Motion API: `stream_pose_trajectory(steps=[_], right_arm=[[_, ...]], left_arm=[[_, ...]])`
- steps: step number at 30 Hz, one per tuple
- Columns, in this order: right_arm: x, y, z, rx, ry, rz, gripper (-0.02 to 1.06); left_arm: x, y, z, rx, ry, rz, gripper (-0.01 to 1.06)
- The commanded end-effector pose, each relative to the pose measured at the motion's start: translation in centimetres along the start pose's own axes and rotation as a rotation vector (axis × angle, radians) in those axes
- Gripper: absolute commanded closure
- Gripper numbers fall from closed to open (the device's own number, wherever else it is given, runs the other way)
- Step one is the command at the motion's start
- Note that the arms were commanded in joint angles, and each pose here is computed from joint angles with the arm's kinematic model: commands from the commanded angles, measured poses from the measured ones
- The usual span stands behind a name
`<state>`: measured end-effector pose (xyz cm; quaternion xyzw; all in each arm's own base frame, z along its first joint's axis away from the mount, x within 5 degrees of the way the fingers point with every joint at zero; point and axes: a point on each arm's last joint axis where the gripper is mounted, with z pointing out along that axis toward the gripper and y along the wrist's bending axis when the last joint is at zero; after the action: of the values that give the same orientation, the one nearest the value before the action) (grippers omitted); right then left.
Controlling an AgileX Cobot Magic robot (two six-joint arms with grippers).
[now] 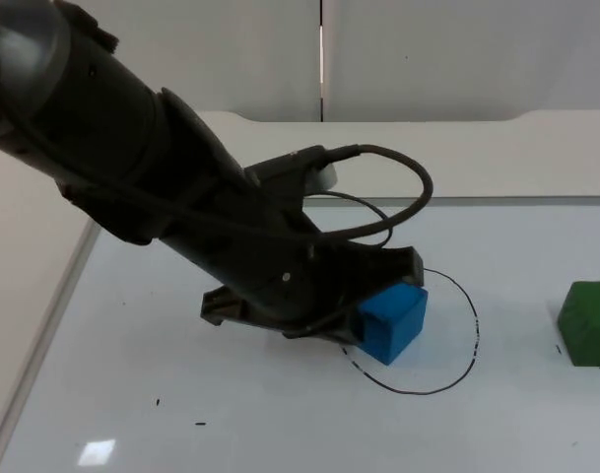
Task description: Push the two cubes into the marked area.
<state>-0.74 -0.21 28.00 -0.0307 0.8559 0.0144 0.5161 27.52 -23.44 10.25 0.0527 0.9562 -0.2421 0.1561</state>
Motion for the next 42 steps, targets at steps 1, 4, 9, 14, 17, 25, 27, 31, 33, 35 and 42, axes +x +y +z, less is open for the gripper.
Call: stream_pose_trajectory(steps=[1,4,9,14,17,25,27,31,33,35,42], right_arm=[[0.0,0.0,0.0,0.006,-0.008,0.002,0.0],[0.0,0.0,0.0,0.006,-0.008,0.002,0.0],[0.0,0.0,0.0,0.005,-0.008,0.002,0.0],[0.0,0.0,0.0,0.005,-0.008,0.002,0.0],[0.0,0.0,0.0,0.005,-0.008,0.002,0.0],[0.0,0.0,0.0,0.005,-0.008,0.002,0.0],[0.0,0.0,0.0,0.005,-0.008,0.002,0.0],[0.0,0.0,0.0,0.005,-0.008,0.002,0.0],[0.0,0.0,0.0,0.005,-0.008,0.002,0.0],[0.0,0.0,0.0,0.005,-0.008,0.002,0.0],[0.0,0.0,0.0,0.005,-0.008,0.002,0.0]], left_arm=[[-0.1,-0.3,-0.2,-0.003,-0.015,0.026,1.05],[-0.3,-0.2,-0.2,-0.011,-0.029,0.026,1.05],[-0.5,0.0,-0.2,-0.028,-0.055,0.027,1.05],[-0.5,0.1,-0.1,-0.035,-0.059,0.05,1.05],[-0.6,0.1,0.2,-0.036,-0.056,0.056,1.05],[-0.9,0.0,0.6,-0.037,-0.056,0.079,1.05],[-1.0,0.1,0.5,-0.038,-0.049,0.095,1.05],[-1.1,0.0,0.1,-0.038,-0.062,0.109,1.05],[-1.4,-0.3,-0.7,-0.038,-0.088,0.135,1.05],[-1.7,-0.4,-1.3,-0.037,-0.109,0.153,1.05],[-3.4,0.3,-5.5,-0.054,-0.201,0.21,1.05]])
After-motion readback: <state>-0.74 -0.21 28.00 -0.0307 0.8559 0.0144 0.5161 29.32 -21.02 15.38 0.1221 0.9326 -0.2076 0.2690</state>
